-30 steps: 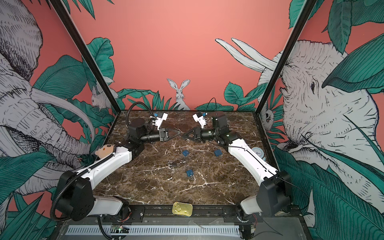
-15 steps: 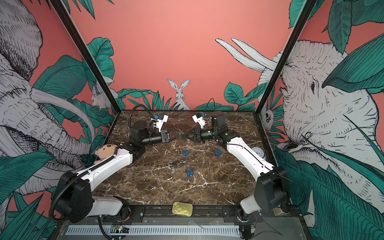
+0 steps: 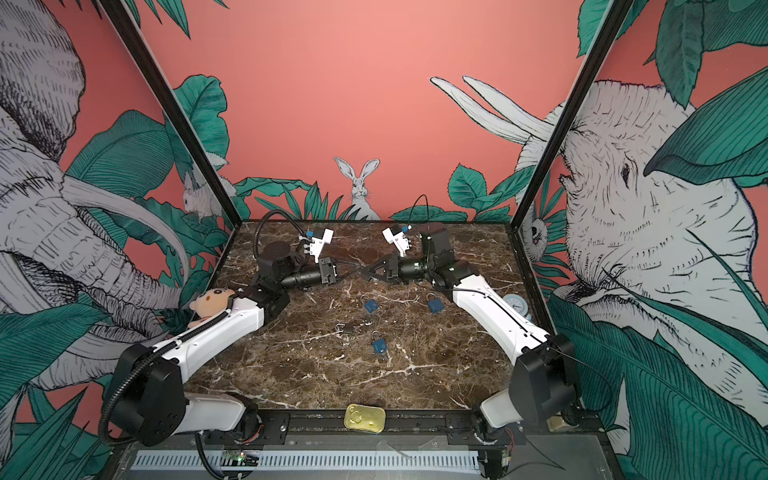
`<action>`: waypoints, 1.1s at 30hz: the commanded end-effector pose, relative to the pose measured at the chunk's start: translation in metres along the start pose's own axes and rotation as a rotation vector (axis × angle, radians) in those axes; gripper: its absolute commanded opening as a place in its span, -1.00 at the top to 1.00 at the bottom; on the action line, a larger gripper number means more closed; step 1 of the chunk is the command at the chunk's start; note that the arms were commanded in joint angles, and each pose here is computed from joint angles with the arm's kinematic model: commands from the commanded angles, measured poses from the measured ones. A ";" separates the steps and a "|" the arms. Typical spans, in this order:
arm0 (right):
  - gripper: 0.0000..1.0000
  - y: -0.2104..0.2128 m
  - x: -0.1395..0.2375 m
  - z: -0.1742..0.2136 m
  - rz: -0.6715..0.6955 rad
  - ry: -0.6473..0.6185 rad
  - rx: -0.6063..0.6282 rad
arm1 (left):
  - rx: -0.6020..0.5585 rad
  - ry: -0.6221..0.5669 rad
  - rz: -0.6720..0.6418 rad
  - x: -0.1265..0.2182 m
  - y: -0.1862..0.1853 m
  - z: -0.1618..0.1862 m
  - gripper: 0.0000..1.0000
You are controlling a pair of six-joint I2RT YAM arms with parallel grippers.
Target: Lock with the key
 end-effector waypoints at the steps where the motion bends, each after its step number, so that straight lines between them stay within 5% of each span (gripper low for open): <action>1: 1.00 0.011 -0.005 0.007 -0.014 -0.010 0.105 | -0.038 0.045 0.139 -0.001 -0.028 -0.007 1.00; 3: 1.00 0.009 -0.005 0.010 -0.010 -0.008 0.100 | -0.039 0.043 0.147 -0.002 -0.031 -0.009 1.00; 9: 1.00 0.009 -0.004 0.013 -0.001 -0.011 0.096 | -0.049 0.017 0.154 0.002 -0.037 -0.013 0.58; 33: 1.00 0.018 -0.004 0.000 -0.013 -0.054 0.113 | -0.008 0.048 0.108 0.015 -0.022 0.005 0.55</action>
Point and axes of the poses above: each gripper's point midway between its finger pads, its own x axis back along the fingers, its own y axis along the line the jaws close on, z = x × y, the point moved 10 cm from there along x, back along the fingers, and after that the axes turned 5 degrees about x, right-handed, at the moved point
